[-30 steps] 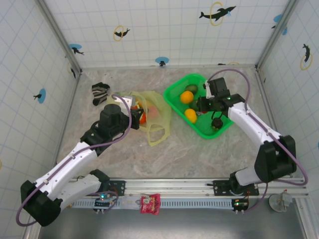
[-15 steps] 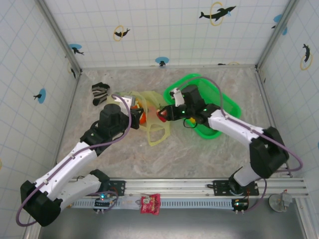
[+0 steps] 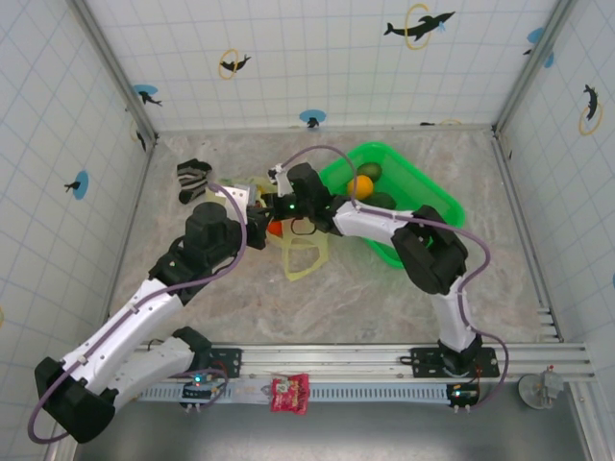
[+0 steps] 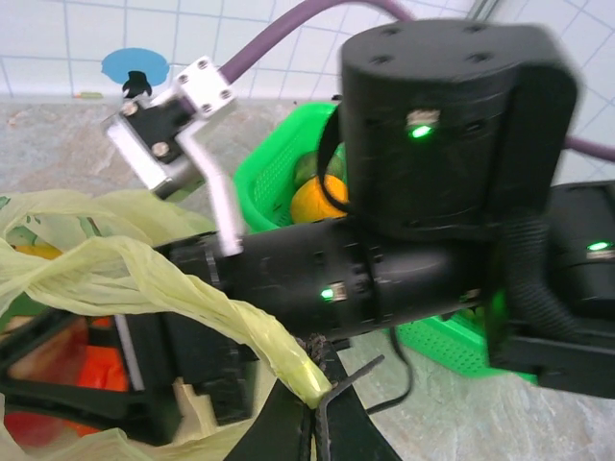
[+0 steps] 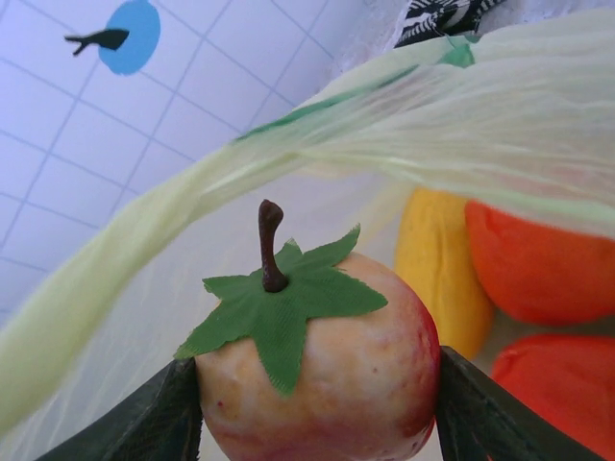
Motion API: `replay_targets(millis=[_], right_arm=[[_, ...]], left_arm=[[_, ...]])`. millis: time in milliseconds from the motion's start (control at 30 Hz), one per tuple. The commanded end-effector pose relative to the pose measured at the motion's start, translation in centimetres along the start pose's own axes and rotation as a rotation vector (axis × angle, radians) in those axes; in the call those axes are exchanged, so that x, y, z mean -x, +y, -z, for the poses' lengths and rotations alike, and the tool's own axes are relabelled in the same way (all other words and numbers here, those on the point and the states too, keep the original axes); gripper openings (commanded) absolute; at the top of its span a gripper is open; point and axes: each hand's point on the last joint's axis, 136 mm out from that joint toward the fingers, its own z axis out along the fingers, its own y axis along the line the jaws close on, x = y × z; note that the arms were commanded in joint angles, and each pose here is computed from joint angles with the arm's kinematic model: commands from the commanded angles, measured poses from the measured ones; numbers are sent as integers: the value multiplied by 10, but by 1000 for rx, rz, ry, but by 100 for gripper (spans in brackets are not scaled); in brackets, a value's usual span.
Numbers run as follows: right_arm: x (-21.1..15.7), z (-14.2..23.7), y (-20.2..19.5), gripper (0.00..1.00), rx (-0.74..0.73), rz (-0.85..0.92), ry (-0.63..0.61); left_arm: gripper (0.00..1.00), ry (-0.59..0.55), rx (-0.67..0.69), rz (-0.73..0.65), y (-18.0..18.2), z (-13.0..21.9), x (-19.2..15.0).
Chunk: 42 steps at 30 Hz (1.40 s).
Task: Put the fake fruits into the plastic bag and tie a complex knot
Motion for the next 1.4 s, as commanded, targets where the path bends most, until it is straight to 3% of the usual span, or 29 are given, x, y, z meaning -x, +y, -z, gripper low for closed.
replay_targets(millis=[0, 67, 133, 267, 333, 433, 600, 833, 1000, 1133, 1233, 1367], right_arm=[[29, -12, 12, 75, 56, -9, -105], [31, -9, 7, 85, 17, 10, -122], [28, -1, 6, 86, 2, 33, -120], [21, 22, 8, 79, 4, 61, -108], [20, 36, 9, 68, 6, 64, -117], [10, 61, 12, 40, 28, 71, -112], [-3, 101, 16, 5, 9, 122, -118], [-2, 178, -4, 6, -182, 172, -202], [-12, 235, -50, 34, -464, 123, -189], [-38, 278, -87, 43, -735, -66, -146], [-60, 339, -113, 45, -1058, -282, -222], [-100, 384, -118, 45, -1164, -555, -325]], left_arm=[[0, -37, -11, 8, -5, 6, 12], [0, -35, -9, 7, -5, 6, 13], [0, -33, -6, 9, -4, 6, 11], [0, -29, 3, 10, -2, 5, 9], [0, -32, 3, 9, -3, 4, 11], [0, -32, 4, 8, -2, 2, 11], [0, -24, -6, 11, -4, -2, 10], [0, -23, -11, 19, -3, -5, 6], [0, -21, -6, 13, -2, -5, 5], [0, -15, -3, 7, -1, -7, 4], [0, -12, -4, 5, -1, -8, 3], [0, -8, -17, 2, -3, -11, 3]])
